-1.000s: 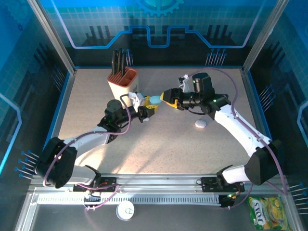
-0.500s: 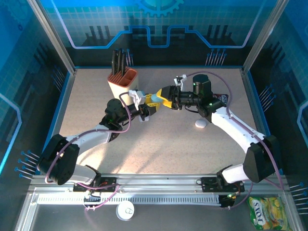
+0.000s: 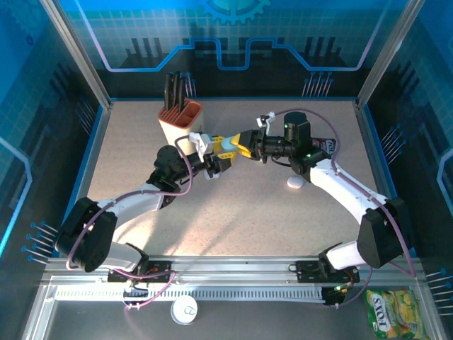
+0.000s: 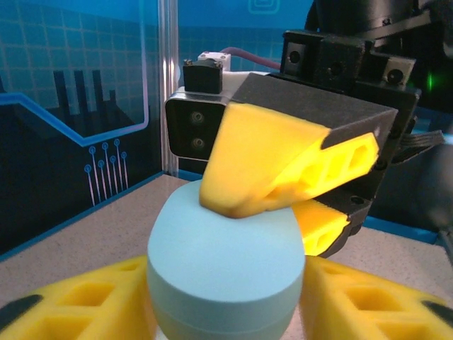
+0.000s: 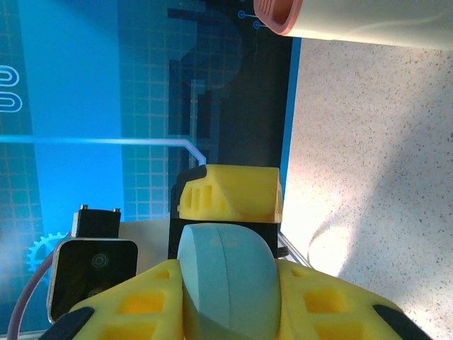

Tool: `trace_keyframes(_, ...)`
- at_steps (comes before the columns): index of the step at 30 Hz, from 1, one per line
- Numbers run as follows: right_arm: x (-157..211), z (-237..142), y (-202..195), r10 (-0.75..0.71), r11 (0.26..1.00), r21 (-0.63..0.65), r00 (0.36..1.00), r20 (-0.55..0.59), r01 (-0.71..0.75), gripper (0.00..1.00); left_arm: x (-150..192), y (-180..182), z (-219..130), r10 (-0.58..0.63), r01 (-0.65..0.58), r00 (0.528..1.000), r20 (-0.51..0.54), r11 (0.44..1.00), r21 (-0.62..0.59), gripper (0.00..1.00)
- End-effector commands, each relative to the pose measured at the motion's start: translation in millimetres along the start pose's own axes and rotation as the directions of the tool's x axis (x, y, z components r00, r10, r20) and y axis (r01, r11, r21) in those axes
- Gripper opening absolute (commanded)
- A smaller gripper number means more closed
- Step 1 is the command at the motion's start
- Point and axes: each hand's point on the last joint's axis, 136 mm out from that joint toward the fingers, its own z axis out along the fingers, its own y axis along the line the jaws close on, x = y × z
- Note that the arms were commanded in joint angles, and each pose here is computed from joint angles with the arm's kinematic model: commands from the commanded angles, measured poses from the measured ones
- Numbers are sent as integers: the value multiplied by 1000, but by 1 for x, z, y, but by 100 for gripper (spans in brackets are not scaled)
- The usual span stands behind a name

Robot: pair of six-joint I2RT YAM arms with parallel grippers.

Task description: Insert wireless bluetooth earbuds into charging case

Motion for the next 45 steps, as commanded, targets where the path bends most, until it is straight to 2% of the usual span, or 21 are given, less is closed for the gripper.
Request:
trace_keyframes(1, -4, -11, -13, -19, 999, 41, 1000, 24, 18, 23, -4, -8, -3, 26, -26, 1000, 4, 999, 20, 74)
trace_keyframes(4, -7, -25, -36, -40, 991, 132, 997, 59, 31, 23, 11, -13, -11, 45, -43, 997, -70, 999, 25, 98)
trace_keyframes(5, -8, -30, -45, -49, 986, 163, 996, 70, 37, 23, 17, -16, -14, 59, -55, 993, -107, 998, 35, 99)
trace_keyframes(11, -4, -46, -104, -65, 937, 347, 996, 62, 39, 23, 54, -32, -39, 122, -102, 952, -279, 991, 85, 99)
trace_keyframes(16, 1, -38, -147, -11, 913, 408, 999, 30, -3, 23, 77, -41, -53, 140, -95, 911, -388, 987, 132, 99)
trace_keyframes(25, 14, -24, -224, 133, 867, 483, 991, 16, -124, 21, 91, -44, -57, 153, -92, 889, -433, 983, 157, 99)
trace_keyframes(33, 23, -23, -268, 207, 814, 549, 978, 35, -191, 22, 95, -44, -57, 157, -86, 876, -457, 981, 173, 99)
trace_keyframes(35, 23, -25, -269, 198, 807, 560, 979, 41, -186, 27, 95, -45, -57, 154, -84, 878, -454, 982, 172, 99)
trace_keyframes(39, 19, -34, -266, 178, 786, 593, 983, 50, -172, 45, 95, -43, -57, 132, -69, 881, -454, 986, 152, 99)
trace_keyframes(41, 16, -42, -260, 155, 773, 614, 986, 59, -158, 55, 95, -37, -57, 98, -56, 883, -458, 993, 103, 99)
trace_keyframes(45, 3, -58, -235, 52, 749, 657, 997, 63, -80, 69, 91, -13, -64, 35, -60, 897, -441, 997, -44, 99)
